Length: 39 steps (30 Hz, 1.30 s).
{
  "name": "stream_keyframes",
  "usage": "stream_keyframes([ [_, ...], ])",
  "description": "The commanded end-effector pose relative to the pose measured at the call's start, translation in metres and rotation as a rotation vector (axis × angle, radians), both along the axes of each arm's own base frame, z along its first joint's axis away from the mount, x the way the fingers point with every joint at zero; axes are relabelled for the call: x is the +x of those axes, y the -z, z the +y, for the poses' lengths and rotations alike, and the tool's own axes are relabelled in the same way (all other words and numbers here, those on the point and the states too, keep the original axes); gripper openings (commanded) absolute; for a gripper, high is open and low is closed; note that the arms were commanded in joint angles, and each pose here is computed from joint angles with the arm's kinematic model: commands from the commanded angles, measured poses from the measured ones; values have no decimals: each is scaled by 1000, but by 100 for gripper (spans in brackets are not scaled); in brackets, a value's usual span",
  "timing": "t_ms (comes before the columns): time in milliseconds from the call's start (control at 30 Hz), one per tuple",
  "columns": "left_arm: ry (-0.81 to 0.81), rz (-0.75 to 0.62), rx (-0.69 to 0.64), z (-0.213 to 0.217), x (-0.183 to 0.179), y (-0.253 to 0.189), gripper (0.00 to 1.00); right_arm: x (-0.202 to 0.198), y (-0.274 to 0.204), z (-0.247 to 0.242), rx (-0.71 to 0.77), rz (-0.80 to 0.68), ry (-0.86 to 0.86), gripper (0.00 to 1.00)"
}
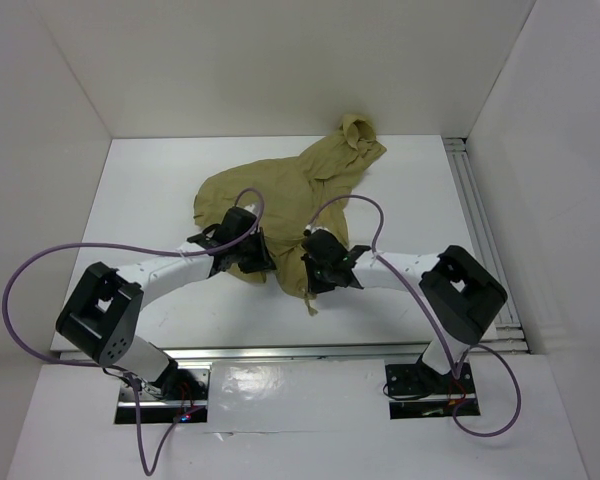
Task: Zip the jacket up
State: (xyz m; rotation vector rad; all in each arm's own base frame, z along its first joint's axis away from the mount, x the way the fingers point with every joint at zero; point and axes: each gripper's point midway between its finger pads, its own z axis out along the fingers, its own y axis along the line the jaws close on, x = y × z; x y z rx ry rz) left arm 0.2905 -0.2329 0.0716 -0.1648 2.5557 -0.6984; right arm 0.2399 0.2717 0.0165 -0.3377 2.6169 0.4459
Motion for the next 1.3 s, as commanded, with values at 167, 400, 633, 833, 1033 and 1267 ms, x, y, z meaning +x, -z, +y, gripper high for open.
stream_keyframes([
  [167,-22,-33,16,-1,10,-4,0,9,-34,1,0,-84,21,0],
  [400,-39,-97,32,2,23,-24,0,14,-77,-3,56,-170,43,0],
  [633,58,-204,-148,-20,12,-49,0,17,-97,-1,204,-284,79,0],
  [833,105,-261,-225,-28,6,-63,0,12,-100,1,317,-337,83,0],
  [1033,195,-333,-293,-32,-4,-79,0,7,-118,13,490,-410,52,0],
  [1267,261,-359,-356,-38,-18,-80,0,2,-129,24,600,-425,24,0],
])
